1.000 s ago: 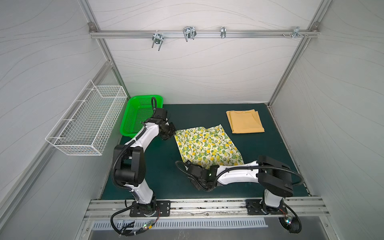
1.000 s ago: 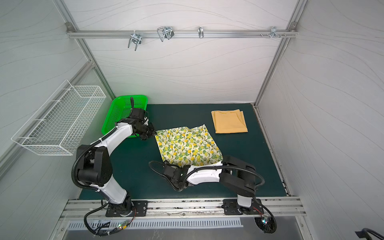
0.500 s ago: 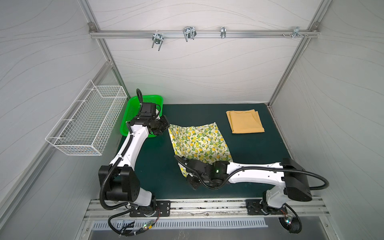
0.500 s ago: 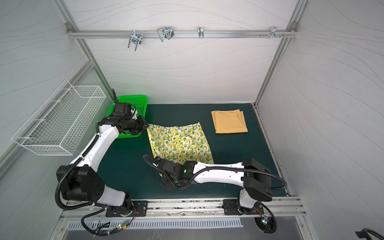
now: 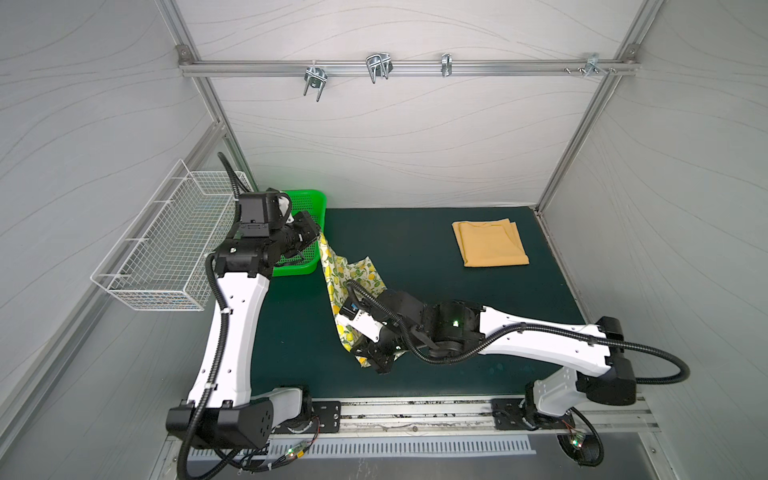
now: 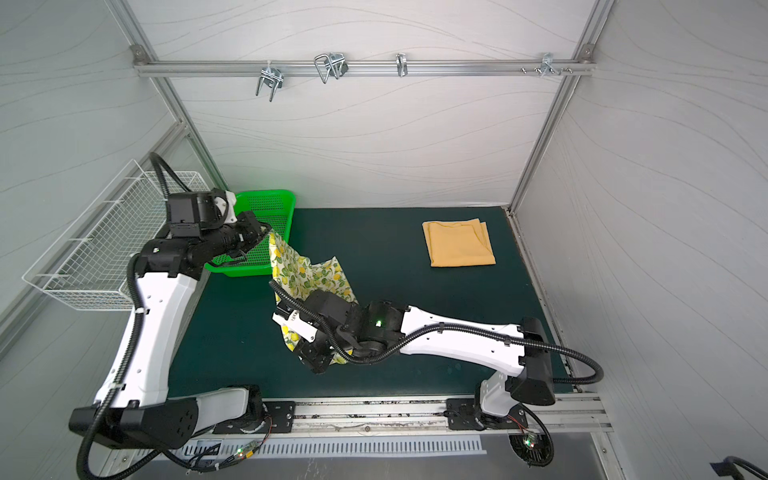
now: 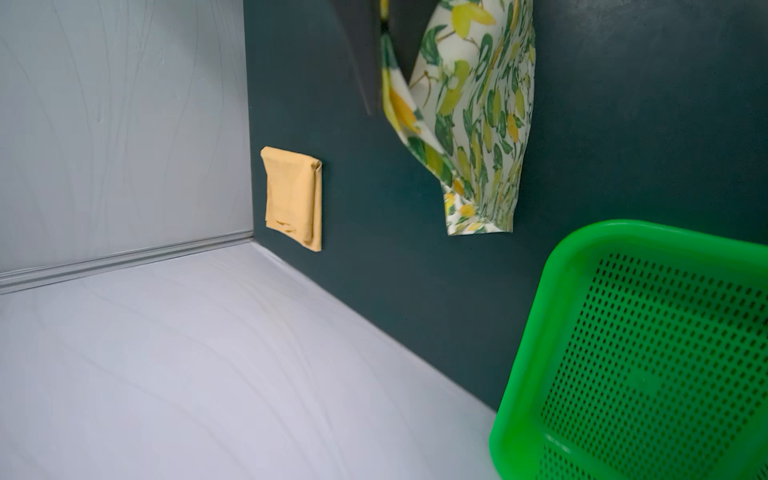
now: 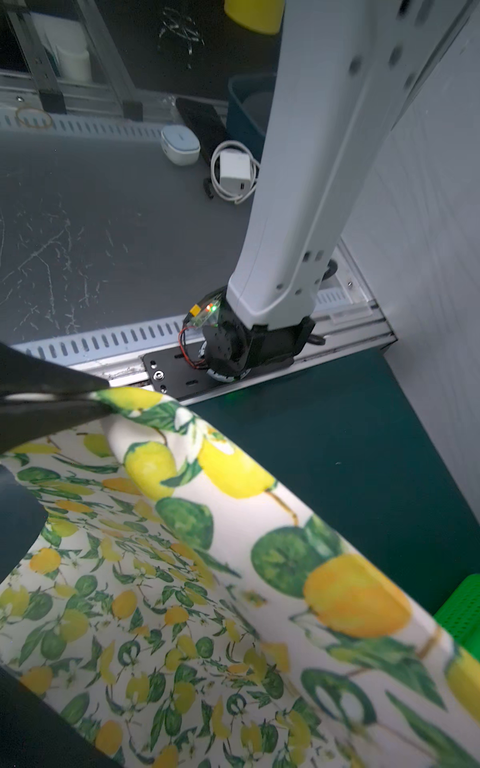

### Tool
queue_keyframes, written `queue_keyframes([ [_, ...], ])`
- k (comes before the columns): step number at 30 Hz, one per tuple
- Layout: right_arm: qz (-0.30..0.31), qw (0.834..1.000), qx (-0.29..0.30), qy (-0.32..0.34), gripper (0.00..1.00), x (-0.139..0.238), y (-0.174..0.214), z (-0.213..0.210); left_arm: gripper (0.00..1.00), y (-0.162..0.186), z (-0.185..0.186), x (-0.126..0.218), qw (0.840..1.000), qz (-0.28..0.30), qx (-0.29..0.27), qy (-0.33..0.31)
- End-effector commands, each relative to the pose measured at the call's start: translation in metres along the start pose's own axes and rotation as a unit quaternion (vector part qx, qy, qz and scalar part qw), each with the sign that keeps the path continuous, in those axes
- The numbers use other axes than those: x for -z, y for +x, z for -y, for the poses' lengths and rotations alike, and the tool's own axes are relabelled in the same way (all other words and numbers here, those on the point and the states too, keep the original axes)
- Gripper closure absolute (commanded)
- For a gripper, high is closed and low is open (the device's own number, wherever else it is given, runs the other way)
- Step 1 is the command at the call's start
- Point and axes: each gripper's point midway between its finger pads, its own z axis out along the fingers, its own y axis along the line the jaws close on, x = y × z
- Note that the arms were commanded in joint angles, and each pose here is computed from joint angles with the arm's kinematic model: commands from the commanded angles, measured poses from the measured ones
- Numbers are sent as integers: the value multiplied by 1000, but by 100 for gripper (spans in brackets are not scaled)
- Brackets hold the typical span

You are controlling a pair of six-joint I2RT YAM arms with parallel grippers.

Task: Fold and stack the skirts

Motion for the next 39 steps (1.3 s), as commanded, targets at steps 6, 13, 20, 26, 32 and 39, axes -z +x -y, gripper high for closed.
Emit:
queue_keyframes([
  [6, 84, 993, 6, -86, 97, 88, -45, -23, 100, -53, 71, 72, 992, 81, -32, 87],
  [13, 138, 978, -137, -77, 97, 113, -32, 82, 100, -30, 90, -17, 991, -8, -37, 125],
  [20, 146, 944, -294, -29, 97, 111, 18, 204, 100, 36, 96, -159, 983, -134, -41, 122],
  [26, 161, 893, -419, 33, 96, 122, 81, 305, 100, 59, 94, -262, 979, -173, -17, 108],
  [32, 169, 829, -517, 130, 81, 147, 148, 392, 100, 81, 107, -328, 969, -210, 13, 132],
  [39, 179, 798, -531, 221, 52, 194, 173, 441, 38, 73, 104, -331, 975, -188, 3, 117],
])
